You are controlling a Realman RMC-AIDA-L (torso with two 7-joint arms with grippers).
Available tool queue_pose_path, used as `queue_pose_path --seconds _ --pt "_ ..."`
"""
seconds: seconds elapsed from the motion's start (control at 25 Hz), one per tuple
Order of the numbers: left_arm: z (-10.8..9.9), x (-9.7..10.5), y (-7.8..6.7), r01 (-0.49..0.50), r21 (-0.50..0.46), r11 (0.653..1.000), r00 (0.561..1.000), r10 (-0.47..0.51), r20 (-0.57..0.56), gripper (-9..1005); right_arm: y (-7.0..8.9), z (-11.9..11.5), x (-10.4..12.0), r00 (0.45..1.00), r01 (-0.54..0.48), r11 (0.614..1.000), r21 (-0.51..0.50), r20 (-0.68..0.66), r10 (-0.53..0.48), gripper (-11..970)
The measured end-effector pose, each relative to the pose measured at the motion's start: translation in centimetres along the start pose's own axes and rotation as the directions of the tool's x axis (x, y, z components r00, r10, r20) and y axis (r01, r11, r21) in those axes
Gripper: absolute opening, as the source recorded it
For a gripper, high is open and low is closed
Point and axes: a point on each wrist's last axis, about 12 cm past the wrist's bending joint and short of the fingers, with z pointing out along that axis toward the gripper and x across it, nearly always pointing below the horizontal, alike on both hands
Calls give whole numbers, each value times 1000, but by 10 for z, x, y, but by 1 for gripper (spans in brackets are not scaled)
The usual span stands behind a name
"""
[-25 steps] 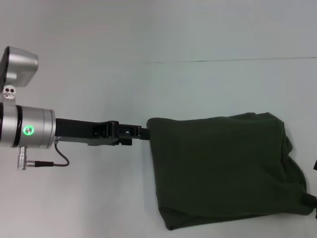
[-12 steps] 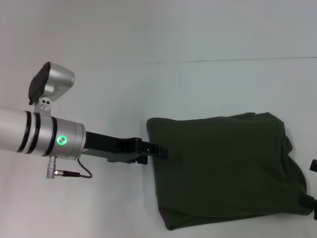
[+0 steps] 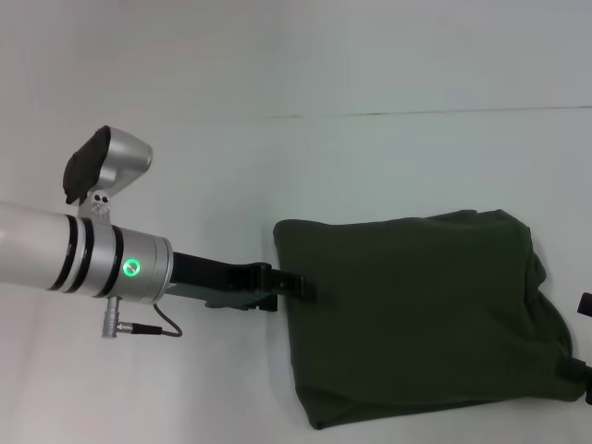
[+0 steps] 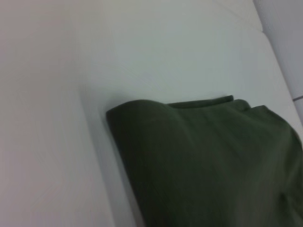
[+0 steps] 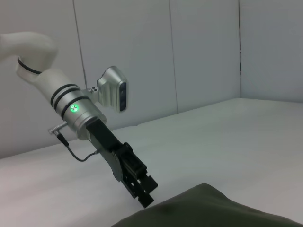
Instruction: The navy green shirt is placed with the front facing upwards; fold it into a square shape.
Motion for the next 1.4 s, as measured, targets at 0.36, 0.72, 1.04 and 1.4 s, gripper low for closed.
queue_pose_path --seconds 0.36,0.72,1.04,1.4 --pt "6 2 -2 -2 -2 1000 1000 2 -19 751 -1 1 -1 1000 -2 1000 -1 1 2 885" --pt "16 3 -8 -18 -5 1000 999 17 -29 744 -3 2 -2 1000 -4 1000 3 -3 4 886" --pt "22 4 -12 -45 -17 999 997 43 -63 704 -4 1 -2 1000 -4 1000 10 0 4 882" --pt "21 2 -13 -70 -18 997 996 69 -58 333 -4 3 -2 1000 -6 1000 11 3 6 876"
